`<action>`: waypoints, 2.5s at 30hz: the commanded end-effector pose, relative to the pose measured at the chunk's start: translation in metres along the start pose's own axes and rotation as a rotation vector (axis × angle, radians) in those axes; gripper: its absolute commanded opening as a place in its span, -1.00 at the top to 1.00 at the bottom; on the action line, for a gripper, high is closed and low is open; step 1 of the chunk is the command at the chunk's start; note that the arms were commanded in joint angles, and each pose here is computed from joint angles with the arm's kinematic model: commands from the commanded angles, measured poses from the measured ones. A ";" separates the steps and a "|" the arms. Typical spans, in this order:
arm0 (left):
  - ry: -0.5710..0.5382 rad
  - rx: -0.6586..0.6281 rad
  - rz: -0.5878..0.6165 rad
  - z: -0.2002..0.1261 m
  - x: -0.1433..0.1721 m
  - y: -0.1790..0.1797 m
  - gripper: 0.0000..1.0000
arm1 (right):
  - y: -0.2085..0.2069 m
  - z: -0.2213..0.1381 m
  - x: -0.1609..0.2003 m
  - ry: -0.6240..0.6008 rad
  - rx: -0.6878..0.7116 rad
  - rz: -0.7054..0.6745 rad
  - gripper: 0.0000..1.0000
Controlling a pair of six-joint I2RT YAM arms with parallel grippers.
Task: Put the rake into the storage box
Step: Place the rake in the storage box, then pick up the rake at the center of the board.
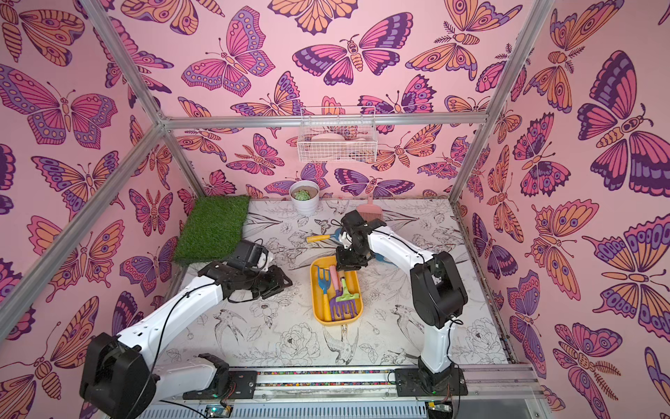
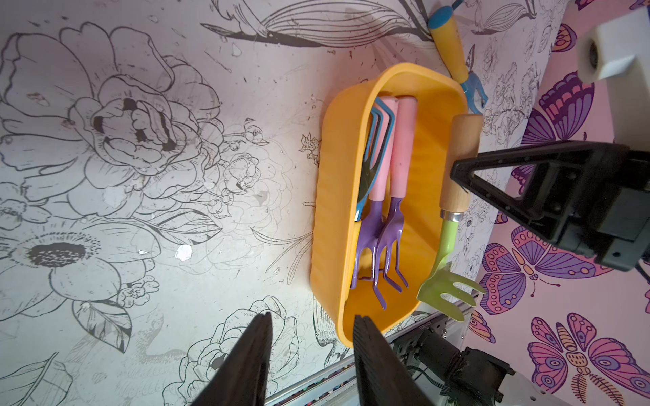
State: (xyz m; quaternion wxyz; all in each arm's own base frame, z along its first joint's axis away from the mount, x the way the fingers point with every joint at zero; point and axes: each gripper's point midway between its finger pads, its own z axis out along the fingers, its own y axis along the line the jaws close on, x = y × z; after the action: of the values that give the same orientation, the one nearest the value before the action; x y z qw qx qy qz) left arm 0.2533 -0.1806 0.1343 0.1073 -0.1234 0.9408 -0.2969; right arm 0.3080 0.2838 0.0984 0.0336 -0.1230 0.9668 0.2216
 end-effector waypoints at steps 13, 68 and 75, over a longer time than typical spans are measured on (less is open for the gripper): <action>0.010 -0.010 0.010 0.002 0.002 0.001 0.12 | 0.013 -0.068 -0.035 -0.209 0.100 -0.078 -0.02; 0.045 -0.033 0.011 -0.004 0.009 0.005 0.11 | -0.127 0.021 -0.113 0.021 0.496 -0.260 -0.14; 0.042 -0.037 0.014 -0.004 0.007 0.003 0.11 | -0.136 0.031 -0.112 0.047 0.455 -0.211 -0.11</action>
State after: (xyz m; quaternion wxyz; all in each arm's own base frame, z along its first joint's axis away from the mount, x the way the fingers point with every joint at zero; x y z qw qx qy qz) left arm 0.2448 -0.1782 0.1321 0.0867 -0.1220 0.9462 -0.2869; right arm 0.4544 0.2091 0.0335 0.0835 -0.2258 0.9704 -0.0166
